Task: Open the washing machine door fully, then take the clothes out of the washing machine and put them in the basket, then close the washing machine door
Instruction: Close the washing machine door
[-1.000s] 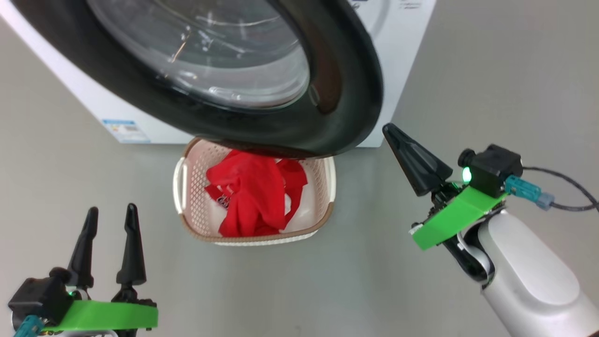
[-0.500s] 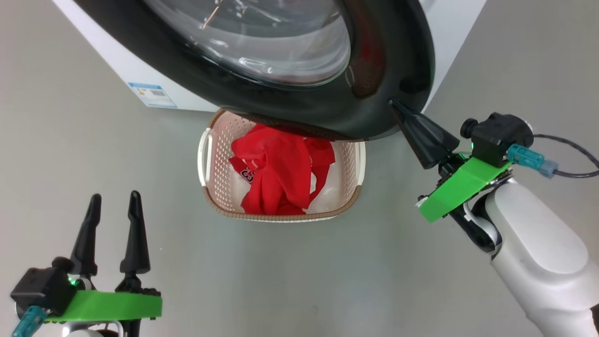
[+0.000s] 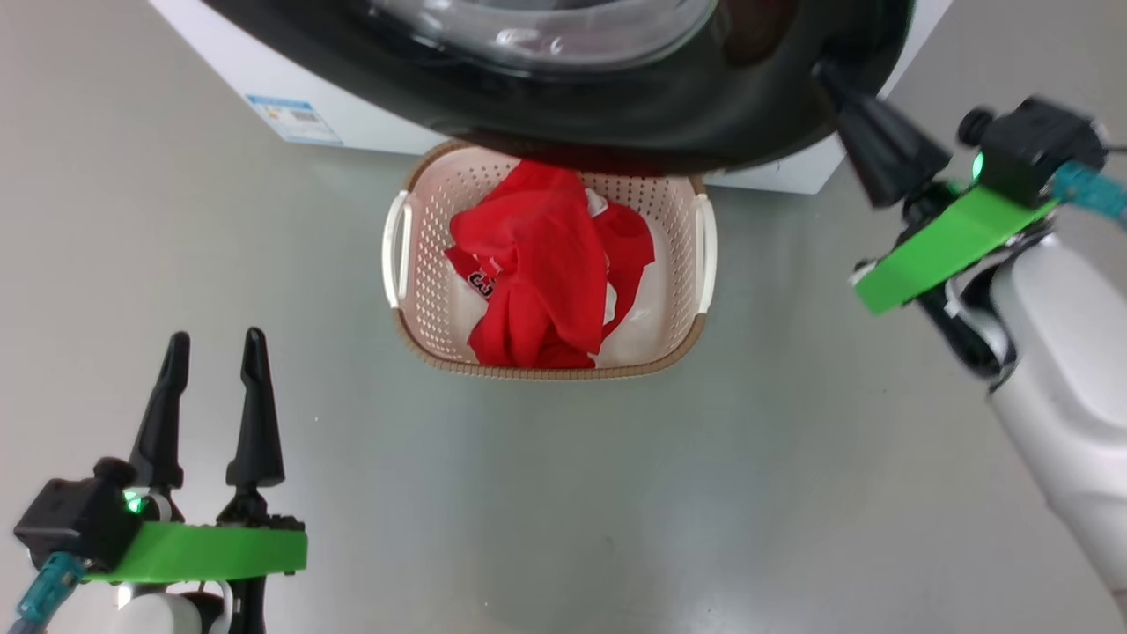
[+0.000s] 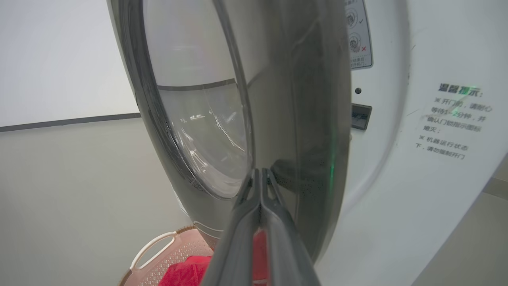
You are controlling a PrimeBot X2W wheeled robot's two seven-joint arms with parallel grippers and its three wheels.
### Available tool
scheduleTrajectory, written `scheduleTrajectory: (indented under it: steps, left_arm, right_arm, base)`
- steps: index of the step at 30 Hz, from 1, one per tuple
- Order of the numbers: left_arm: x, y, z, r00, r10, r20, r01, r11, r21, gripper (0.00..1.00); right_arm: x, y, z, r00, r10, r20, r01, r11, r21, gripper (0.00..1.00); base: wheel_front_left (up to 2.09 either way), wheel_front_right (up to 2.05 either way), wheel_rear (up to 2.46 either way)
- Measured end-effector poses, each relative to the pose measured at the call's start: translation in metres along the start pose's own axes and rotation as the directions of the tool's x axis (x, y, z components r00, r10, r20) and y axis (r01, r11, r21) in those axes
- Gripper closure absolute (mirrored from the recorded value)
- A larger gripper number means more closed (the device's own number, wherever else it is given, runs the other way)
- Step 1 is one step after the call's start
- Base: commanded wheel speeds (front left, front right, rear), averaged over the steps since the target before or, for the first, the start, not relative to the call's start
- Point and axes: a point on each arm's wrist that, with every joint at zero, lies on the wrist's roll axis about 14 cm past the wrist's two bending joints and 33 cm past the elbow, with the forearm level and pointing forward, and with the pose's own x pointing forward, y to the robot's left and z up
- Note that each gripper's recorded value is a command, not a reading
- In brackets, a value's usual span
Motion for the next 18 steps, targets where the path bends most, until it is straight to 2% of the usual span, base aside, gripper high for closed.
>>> scheduleTrajectory:
  steps: [18]
  left_arm:
    - [0.005,0.016,-0.007,0.999,0.047,-0.013,-0.046,0.999,0.020,0.00]
  right_arm:
    - [0.048,-0.041,0.009,0.998,-0.046,0.050,0.048,0.998,-0.043,1.00]
  base:
    - [0.00,0.00,0.00]
